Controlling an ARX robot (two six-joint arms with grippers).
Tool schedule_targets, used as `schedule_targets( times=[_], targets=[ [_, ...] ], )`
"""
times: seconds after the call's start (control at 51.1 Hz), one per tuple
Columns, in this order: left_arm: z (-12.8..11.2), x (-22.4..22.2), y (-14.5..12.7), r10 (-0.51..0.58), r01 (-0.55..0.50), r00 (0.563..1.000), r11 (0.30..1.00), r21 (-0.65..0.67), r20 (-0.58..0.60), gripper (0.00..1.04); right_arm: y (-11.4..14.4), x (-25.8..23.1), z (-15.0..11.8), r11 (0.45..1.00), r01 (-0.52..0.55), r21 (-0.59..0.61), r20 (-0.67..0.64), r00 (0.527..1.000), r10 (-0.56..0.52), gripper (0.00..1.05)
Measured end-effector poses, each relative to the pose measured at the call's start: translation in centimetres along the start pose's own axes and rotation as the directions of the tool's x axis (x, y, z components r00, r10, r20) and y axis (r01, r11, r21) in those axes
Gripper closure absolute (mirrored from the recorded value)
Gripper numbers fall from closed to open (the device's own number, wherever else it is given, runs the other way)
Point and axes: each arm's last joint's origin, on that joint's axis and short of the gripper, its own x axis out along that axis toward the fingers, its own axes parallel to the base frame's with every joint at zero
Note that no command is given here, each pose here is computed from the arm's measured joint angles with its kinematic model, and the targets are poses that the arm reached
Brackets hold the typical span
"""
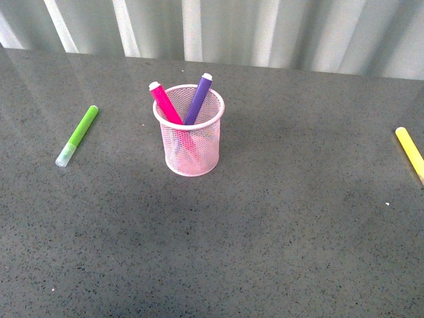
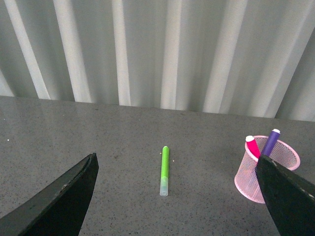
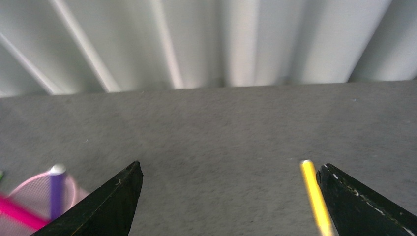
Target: Insert purple and pink pens into pink cup
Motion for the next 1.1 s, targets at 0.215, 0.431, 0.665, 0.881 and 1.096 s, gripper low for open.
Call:
schedule_targets(
  times=[0.215,0.431,0.665,0.881,1.096],
  targets=[
    [0.0,0.0,0.0,-0.004,0.004,1.0,1.0,0.0,0.002,0.07,-2.7,-2.9,-0.4,0.999,0.032,-0.021,0.05,0.998,-0.031,0.7],
    [0.0,0.0,0.0,-0.003,0.003,1.0,1.0,0.0,0.002,0.07,-4.1,-5.2,-1.4,0.999,0.019,-0.028,0.043,0.999,-0.018,1.01],
    [0.0,0.0,0.0,-0.003,0.003,1.0,1.0,0.0,0.002,0.07,-5.4,-7.5,-2.3,0.999,0.025,-0.025,0.055,0.998,-0.023,1.01],
    [0.0,0.0,0.0,-0.003,0.003,1.0,1.0,0.0,0.001,0.07,-6.7,-8.7,-2.8,0.999,0.034,-0.024,0.049,0.998,-0.033,1.01],
    [0.0,0.0,0.0,-0.003,0.003,1.0,1.0,0.0,0.001,0.07,-6.7,-9.7,-2.4,0.999,0.033,-0.024,0.063,0.998,-0.031,1.01]
  ],
)
